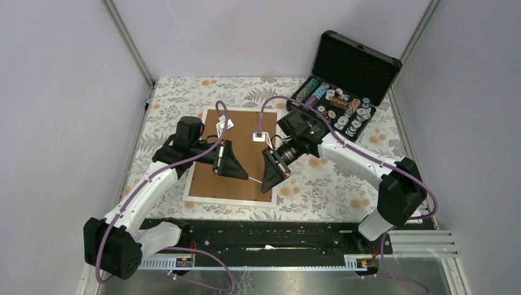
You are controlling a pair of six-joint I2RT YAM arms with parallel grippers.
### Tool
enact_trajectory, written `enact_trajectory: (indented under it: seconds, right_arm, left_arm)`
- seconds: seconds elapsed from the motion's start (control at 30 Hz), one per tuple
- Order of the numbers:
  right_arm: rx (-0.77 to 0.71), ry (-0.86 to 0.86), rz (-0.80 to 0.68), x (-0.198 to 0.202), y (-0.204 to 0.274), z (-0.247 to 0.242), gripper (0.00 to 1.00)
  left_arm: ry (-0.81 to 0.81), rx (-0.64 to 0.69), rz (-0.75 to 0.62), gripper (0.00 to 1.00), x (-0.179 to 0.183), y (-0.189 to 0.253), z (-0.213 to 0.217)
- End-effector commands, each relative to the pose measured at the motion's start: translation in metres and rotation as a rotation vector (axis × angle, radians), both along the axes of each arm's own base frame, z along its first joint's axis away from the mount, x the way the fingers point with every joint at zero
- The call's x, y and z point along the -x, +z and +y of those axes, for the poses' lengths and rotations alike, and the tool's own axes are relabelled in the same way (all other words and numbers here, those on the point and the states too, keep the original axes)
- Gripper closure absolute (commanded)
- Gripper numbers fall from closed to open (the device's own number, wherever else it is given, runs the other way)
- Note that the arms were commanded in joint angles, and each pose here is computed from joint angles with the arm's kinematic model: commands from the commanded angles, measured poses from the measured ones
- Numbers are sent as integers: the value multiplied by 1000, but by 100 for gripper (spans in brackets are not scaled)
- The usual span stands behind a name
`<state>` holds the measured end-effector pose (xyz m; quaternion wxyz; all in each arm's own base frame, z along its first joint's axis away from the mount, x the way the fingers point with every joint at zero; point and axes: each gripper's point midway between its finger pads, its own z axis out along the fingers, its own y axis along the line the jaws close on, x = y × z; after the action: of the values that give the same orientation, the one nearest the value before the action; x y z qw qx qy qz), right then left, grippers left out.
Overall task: Take the photo out of the frame
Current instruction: Pick up the screwdriver from the center of the board, then release the photo frame item from the photo frame.
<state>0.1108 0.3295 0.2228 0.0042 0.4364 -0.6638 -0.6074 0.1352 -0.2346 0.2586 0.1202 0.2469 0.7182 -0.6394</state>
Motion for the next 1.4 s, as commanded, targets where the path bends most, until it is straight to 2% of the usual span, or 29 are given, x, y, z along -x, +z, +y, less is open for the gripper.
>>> enact_trajectory:
  seconds: [0.0,0.1,0.13,0.17,0.23,0.3,0.33,0.37,0.5,0.63,0.9,1.13,1.37]
  right_arm:
    - [-87,31,-65,-3,19,10,100]
    - [-83,26,-68,-5,19,11,100]
    - [-76,17,-75,-7,18,11,97]
    - [-74,11,-80,-9,18,12,84]
    - [-67,-32,-109,-22,21,10,46]
    - [-73,-104,-147,-45,29,5,17]
    - [-68,-158,-159,-60,32,1,6]
    - [-55,-220,-182,-76,31,-2,1]
    - [51,-528,-181,-143,8,-26,0]
    - [153,-715,-176,-184,-31,-50,0]
    - [225,-832,-170,-212,-83,-66,0]
    - [232,-905,-186,-231,-106,-71,1]
    - [250,-958,-113,-240,-133,-75,5]
  left_arm:
    - [-16,39,-75,74,3,13,-2]
    - [-13,38,-77,92,3,13,-2]
    - [-8,37,-81,99,2,14,-2]
    - [-2,34,-83,100,1,14,-2]
    - [25,17,-93,100,-4,12,-1]
    - [77,-10,-91,100,-15,8,2]
    - [117,-27,-80,100,-25,5,6]
    - [172,-57,-73,100,-36,0,10]
    - [347,-156,-77,100,-81,-17,26]
    - [436,-176,-81,100,-115,-31,25]
    - [470,-153,-135,100,-157,-57,18]
    - [418,-183,-110,100,-174,-95,18]
    - [384,-200,-223,100,-186,-110,18]
